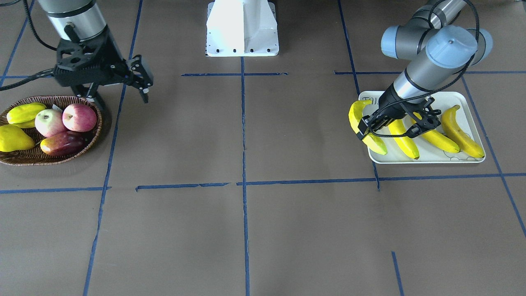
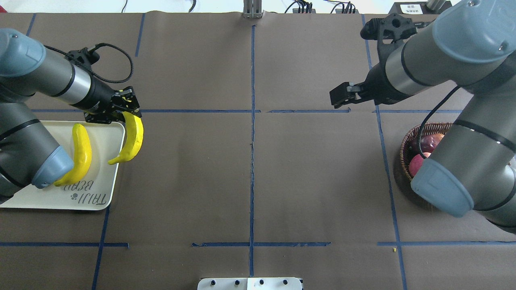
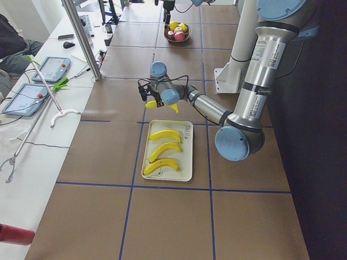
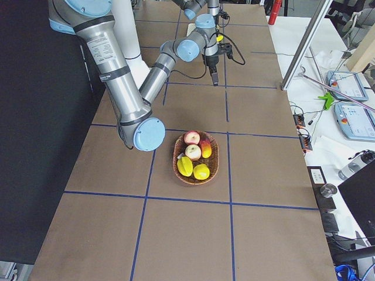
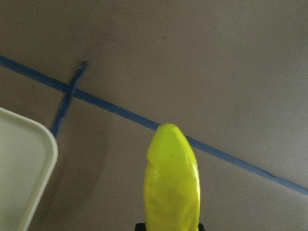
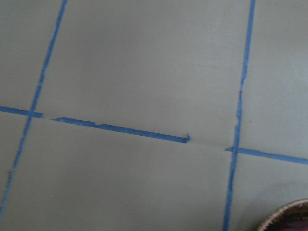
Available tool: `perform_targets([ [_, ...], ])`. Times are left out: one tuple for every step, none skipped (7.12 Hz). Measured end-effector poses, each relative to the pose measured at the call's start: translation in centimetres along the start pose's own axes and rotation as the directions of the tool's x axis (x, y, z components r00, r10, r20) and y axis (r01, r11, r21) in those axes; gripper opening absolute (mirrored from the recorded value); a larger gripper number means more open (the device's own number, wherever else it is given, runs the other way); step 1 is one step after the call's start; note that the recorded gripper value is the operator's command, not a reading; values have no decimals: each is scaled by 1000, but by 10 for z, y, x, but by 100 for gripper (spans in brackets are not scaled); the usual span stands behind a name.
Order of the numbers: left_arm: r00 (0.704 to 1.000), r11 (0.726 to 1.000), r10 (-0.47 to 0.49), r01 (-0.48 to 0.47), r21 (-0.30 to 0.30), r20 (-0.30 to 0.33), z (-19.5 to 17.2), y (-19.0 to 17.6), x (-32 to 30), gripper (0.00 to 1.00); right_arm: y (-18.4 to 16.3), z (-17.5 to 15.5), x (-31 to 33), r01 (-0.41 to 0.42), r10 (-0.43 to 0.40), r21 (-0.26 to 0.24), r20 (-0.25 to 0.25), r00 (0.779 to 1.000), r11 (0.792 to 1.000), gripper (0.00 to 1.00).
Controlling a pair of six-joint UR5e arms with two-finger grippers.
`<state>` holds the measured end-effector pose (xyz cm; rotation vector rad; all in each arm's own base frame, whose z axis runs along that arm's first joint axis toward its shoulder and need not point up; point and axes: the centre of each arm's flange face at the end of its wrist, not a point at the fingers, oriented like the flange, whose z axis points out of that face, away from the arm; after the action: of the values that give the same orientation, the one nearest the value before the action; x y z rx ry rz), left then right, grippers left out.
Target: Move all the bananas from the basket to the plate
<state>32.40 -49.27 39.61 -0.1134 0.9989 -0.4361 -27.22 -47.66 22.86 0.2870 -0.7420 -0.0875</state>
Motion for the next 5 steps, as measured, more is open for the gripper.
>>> perform_targets([
  [999,1000,-17,17,-4,34,8,0,-24,0,-11,6,30,34,-35,-29,-39,999,999,100],
  [998,999,-32,33,-5,61,13,-1,-43,0,-20,11,53,42,-45,-53,-52,998,998,100],
  [996,999,-44,44,-6,83,18,-2,-57,2,-26,14,67,37,-41,-70,-51,998,997,100],
  [994,999,-43,44,-2,100,23,-4,-66,73,-30,15,77,30,-34,-81,-44,998,996,100],
  [993,999,-33,32,14,115,27,-7,-73,100,-32,14,82,20,-23,-85,-39,999,996,100],
])
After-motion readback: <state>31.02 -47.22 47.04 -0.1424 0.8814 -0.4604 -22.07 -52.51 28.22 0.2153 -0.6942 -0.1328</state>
